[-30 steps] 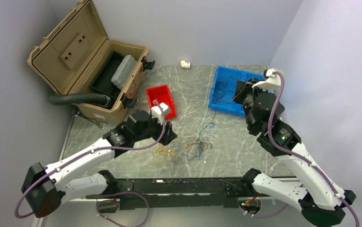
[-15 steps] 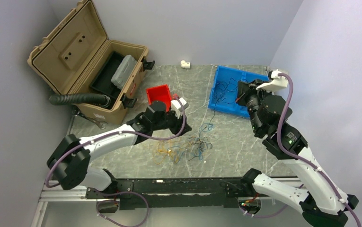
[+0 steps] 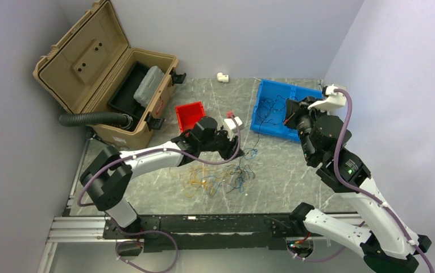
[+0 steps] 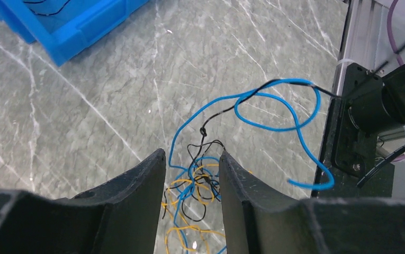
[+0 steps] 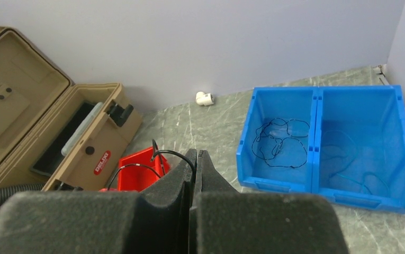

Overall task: Untangle the cables
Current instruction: Untie the cable.

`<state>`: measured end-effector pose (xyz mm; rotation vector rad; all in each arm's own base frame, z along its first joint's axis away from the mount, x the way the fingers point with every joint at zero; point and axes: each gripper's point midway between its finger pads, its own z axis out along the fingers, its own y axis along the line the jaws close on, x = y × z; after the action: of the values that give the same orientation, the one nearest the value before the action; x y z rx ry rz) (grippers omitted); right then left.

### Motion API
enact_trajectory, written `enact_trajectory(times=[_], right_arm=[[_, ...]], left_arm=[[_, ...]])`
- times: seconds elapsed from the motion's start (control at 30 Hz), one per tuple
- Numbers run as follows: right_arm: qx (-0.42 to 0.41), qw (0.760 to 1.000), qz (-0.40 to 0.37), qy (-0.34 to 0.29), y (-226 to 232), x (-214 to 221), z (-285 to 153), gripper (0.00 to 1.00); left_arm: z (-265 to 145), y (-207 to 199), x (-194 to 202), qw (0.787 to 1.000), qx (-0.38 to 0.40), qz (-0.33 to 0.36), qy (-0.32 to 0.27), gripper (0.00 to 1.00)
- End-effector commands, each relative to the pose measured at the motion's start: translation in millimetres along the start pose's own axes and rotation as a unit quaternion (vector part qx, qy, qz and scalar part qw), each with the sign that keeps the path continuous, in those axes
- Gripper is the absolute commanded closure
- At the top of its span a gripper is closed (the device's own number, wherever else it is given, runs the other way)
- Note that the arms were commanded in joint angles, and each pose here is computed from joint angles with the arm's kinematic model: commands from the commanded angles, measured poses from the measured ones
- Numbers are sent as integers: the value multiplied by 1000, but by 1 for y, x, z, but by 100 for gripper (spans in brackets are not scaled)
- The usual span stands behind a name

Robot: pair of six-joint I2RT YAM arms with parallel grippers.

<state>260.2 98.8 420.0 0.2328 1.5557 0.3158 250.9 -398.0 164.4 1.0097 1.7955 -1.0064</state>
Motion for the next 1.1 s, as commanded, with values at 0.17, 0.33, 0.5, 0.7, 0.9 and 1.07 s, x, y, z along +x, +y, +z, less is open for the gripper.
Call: enact_trajectory(times=[0.17, 0.33, 0.5, 0.7, 0.9, 1.07], right_arm=[[-12, 1000, 23, -16, 3, -18, -8, 100], [-12, 1000, 22, -12, 3, -16, -7, 100], [-12, 1000, 22, -14, 2, -16, -8, 100], [-6, 1000, 17, -10, 1, -13, -7, 100], [-5, 1000, 15, -8, 1, -11, -5, 100], [-6, 1000, 16, -8, 2, -11, -4, 100]], left_arm=[[26, 1, -11, 999, -11, 38, 6, 60], [30, 7, -9, 999, -25, 33, 9, 66], [34, 10, -7, 999, -30, 29, 13, 69], [29, 9, -9, 999, -31, 33, 10, 69], [16, 12, -11, 998, -51, 47, 2, 69], [15, 16, -10, 997, -61, 52, 6, 69]])
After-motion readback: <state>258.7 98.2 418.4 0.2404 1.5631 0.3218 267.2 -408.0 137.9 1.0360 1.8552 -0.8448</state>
